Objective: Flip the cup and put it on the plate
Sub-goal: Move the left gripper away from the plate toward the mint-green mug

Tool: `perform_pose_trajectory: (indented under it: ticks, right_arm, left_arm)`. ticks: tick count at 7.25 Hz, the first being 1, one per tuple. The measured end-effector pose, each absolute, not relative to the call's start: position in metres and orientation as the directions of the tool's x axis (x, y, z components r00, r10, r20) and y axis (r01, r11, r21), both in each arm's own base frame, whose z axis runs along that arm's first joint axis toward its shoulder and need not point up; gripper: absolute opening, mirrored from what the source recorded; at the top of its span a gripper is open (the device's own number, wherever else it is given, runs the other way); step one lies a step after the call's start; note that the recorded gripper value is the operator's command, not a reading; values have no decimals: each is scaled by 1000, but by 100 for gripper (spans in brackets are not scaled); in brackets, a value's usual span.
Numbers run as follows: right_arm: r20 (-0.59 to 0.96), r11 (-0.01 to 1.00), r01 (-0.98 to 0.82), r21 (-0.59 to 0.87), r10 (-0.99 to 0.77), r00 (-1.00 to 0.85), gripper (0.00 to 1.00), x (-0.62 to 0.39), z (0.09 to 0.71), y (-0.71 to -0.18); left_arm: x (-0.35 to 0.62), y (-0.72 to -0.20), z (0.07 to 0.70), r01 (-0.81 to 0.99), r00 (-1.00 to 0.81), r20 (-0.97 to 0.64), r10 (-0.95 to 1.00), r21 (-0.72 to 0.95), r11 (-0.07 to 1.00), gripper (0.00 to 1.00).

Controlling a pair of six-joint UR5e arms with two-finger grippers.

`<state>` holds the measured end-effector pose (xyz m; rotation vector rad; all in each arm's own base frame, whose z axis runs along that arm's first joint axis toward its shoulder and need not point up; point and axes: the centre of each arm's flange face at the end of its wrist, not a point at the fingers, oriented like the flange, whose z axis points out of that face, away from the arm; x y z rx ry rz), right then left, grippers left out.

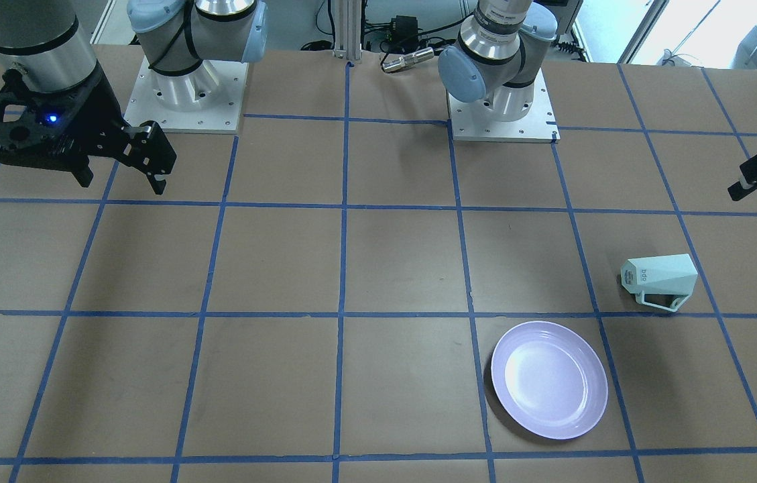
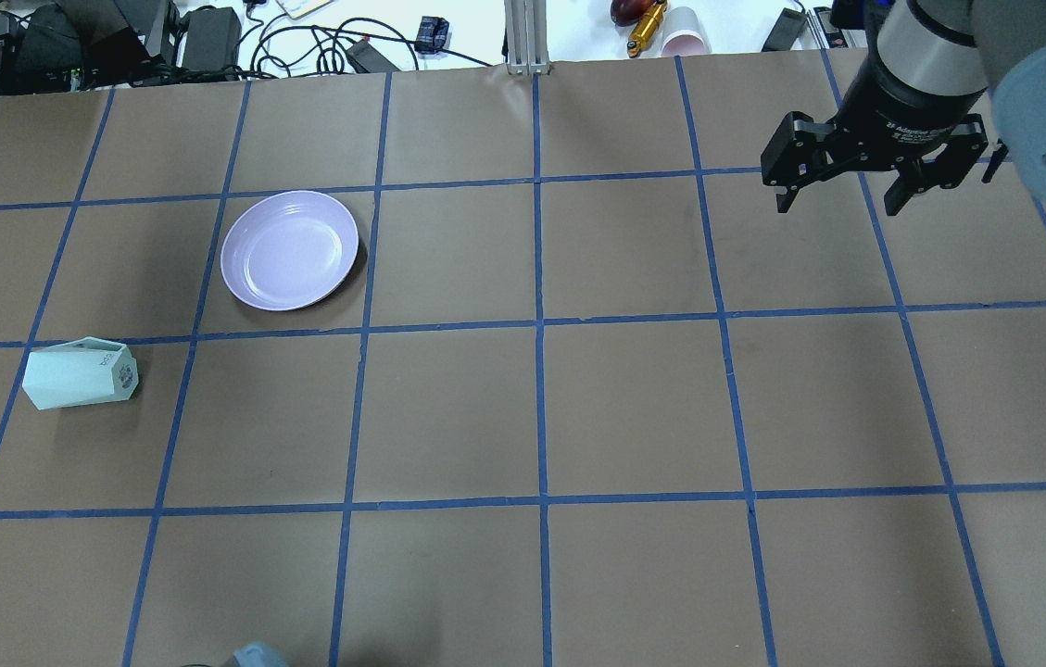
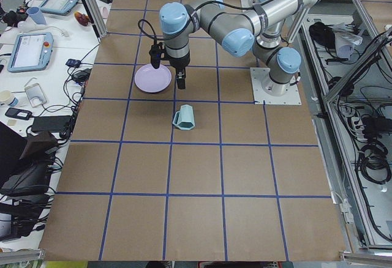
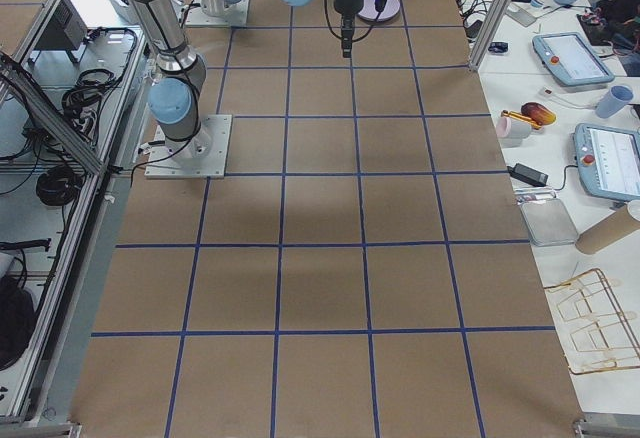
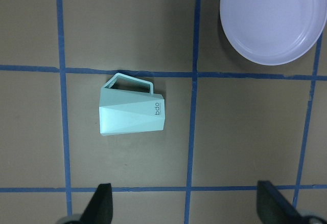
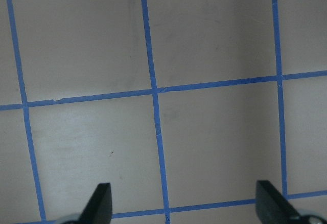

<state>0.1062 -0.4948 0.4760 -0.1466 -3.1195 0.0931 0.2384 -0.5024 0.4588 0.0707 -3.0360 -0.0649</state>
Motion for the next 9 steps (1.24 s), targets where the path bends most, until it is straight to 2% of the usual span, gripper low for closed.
perform_pose_trajectory:
  ticks: [7, 9]
  right_arm:
    - [14, 994, 93, -61, 94, -995, 100, 106, 476, -495]
    - [14, 994, 93, -61, 94, -995, 100, 106, 476, -495]
  left_arm:
    - [372, -507, 373, 16, -964, 264, 32, -61, 998, 100]
    - [402, -499, 339, -5, -934, 356, 22, -77, 997, 100]
